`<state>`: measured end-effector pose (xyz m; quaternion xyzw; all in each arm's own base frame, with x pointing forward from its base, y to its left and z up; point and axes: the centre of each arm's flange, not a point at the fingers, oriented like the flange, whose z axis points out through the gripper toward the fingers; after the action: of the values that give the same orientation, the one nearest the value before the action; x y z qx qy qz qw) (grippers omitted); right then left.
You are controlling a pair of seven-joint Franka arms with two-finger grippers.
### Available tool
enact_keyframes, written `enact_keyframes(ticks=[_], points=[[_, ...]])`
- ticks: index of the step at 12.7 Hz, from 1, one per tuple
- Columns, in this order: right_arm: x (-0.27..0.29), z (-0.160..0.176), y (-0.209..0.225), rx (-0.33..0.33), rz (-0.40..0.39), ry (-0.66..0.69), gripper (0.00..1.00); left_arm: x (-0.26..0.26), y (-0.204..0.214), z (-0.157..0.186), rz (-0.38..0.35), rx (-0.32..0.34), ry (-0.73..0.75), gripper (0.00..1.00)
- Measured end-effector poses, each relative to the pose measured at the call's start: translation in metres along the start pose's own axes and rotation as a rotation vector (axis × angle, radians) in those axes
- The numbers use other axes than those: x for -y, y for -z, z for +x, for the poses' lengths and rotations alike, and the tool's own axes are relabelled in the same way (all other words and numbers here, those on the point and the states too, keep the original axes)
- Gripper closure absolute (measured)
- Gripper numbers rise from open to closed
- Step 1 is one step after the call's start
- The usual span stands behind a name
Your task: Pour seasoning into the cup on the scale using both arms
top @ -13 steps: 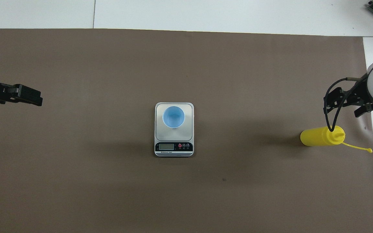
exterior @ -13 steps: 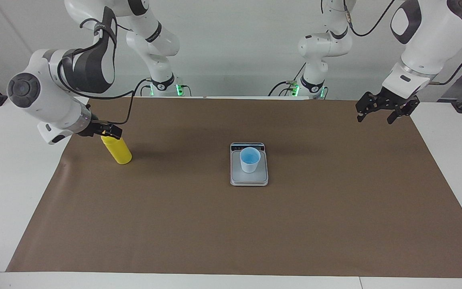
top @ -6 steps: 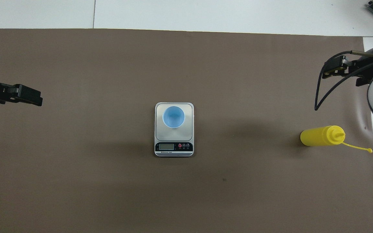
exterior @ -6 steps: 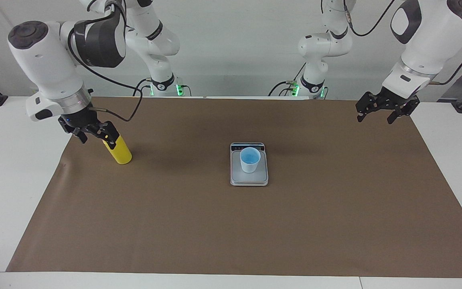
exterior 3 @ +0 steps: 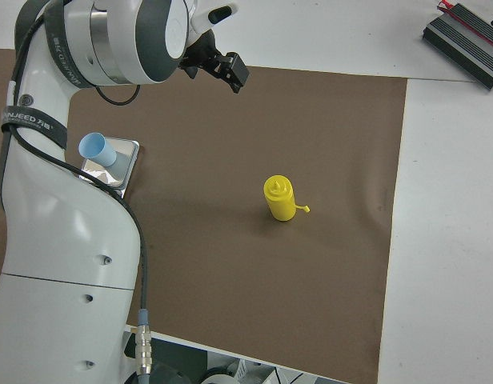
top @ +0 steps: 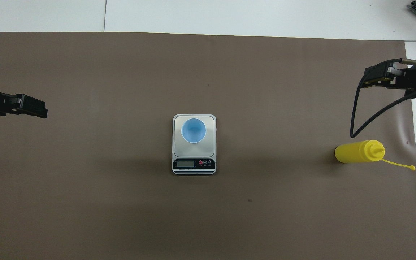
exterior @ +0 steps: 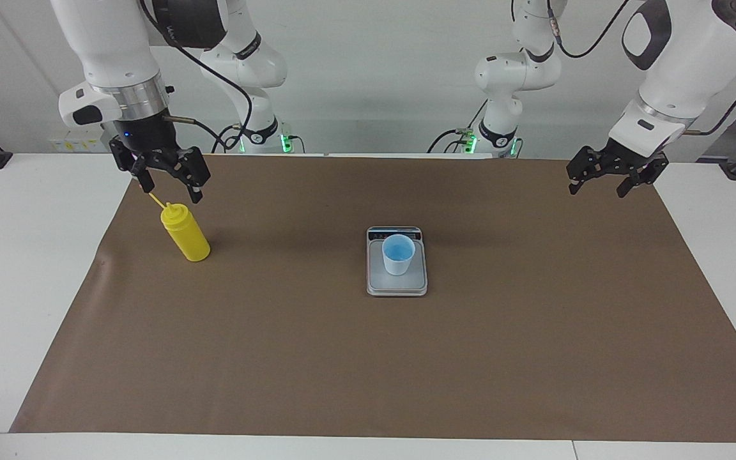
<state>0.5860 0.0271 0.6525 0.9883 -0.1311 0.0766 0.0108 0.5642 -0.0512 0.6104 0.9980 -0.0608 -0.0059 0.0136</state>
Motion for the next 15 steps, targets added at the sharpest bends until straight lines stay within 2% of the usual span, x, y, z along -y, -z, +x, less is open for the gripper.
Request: enact_keyframes(ticks=[8,12,15], points=[[-0.007,-0.040,-0.005,0.103,-0.052,0.002,0.00,0.000,-0.002,0.000,0.000,0.004,0.000,0.00],[-0.004,-0.047,-0.007,0.119,-0.017,0.010,0.00,0.000,-0.002,0.000,0.000,0.004,0.000,0.00],[-0.004,-0.047,-0.009,0.122,-0.010,0.100,0.00,0.000,-0.002,0.000,0.000,0.004,0.000,0.00]])
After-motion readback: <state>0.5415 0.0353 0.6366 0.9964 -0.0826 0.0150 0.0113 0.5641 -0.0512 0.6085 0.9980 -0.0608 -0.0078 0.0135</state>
